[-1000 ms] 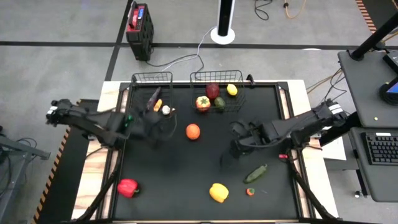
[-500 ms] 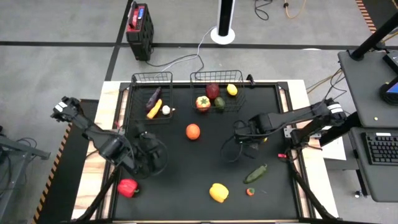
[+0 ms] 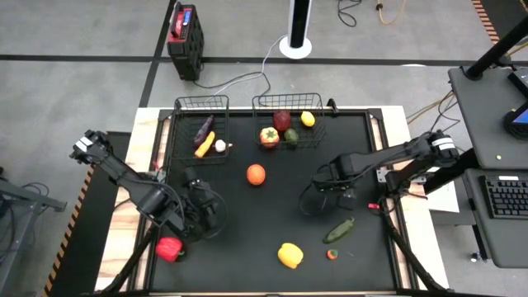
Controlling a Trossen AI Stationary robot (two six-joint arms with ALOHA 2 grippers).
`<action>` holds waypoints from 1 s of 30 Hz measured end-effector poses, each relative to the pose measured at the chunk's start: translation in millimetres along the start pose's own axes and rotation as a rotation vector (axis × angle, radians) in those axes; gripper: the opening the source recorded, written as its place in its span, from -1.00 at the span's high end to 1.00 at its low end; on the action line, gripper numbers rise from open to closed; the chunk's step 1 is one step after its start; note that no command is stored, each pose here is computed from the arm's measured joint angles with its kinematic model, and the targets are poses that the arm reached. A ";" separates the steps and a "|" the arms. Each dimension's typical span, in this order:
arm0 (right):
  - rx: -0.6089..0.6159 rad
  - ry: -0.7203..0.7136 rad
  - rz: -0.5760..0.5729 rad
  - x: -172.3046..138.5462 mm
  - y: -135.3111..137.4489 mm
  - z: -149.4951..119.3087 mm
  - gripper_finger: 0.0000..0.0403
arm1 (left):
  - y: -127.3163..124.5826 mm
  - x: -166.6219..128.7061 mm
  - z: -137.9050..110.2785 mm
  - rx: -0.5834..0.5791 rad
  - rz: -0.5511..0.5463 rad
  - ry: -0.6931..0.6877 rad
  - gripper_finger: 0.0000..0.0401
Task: Sort produce into baskets
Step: Put the yellow lemon into the right black wire basket
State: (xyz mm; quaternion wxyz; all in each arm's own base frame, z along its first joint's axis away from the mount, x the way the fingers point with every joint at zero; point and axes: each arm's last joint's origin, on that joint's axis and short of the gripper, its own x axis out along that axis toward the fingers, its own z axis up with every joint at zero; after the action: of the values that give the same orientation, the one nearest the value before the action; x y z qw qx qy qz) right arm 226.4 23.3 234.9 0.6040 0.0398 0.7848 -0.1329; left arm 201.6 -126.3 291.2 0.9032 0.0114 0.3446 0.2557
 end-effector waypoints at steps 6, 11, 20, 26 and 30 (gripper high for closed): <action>-0.093 -0.012 -0.074 23.9 -3.1 2.1 -0.66 | -1.8 1.2 -0.3 0.006 0.002 0.000 -0.03; -0.079 0.015 -0.086 43.1 -10.1 1.5 -0.66 | -1.7 1.4 0.1 0.010 0.015 -0.016 -0.03; -0.042 -0.022 -0.108 67.5 -17.7 5.1 -0.66 | -1.8 1.5 0.2 0.011 0.018 -0.020 -0.03; -0.044 -0.064 -0.101 75.2 -17.5 8.1 -0.64 | -1.4 1.5 0.9 0.009 0.034 -0.040 -0.03; -0.041 -0.079 -0.091 78.7 -16.7 9.1 -0.58 | -1.5 1.5 0.9 0.008 0.033 -0.041 -0.03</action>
State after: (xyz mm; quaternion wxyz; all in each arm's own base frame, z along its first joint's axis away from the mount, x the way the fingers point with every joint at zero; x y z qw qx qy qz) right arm 210.1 -2.8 160.0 0.6287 -0.0136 0.7638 -0.1454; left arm 203.8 -126.7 290.7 0.9056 0.0262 0.3269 0.2688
